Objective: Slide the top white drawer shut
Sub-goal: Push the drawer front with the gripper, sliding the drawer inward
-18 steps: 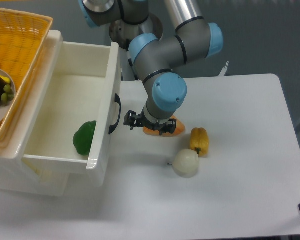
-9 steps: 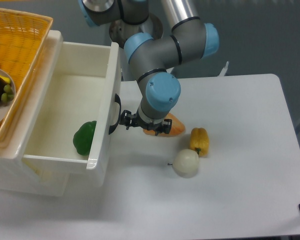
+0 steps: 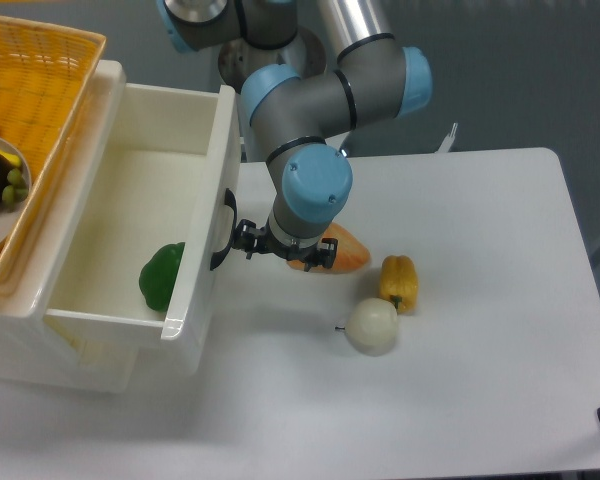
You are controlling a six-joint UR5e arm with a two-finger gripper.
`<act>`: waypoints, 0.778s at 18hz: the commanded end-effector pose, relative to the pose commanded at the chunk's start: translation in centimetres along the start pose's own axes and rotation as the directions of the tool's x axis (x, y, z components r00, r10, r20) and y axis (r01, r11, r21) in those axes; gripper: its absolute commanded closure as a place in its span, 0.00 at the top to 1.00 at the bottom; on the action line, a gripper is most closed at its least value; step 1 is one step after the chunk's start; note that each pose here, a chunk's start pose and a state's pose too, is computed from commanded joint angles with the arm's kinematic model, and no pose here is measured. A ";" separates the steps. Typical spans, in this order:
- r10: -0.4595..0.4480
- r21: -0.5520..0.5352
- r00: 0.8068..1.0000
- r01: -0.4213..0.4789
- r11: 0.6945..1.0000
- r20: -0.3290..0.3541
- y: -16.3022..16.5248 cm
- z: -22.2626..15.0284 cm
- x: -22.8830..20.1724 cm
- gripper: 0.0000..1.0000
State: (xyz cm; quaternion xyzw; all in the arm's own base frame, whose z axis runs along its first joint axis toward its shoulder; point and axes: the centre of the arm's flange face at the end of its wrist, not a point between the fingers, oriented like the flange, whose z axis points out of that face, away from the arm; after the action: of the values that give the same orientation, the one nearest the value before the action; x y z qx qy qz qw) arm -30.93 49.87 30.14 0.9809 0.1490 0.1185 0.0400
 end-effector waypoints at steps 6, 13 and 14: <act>0.006 0.008 1.000 -0.006 1.000 0.009 -0.1 -0.5 1.1 1.00; 0.010 0.003 1.000 -0.010 1.000 0.011 -0.5 -0.2 2.4 1.00; 0.012 0.004 1.000 -0.012 1.000 0.012 -0.6 -0.2 2.6 1.00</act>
State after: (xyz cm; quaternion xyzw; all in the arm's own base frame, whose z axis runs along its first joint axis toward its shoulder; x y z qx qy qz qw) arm -28.69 51.20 30.88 0.9825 0.1433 0.1125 0.0384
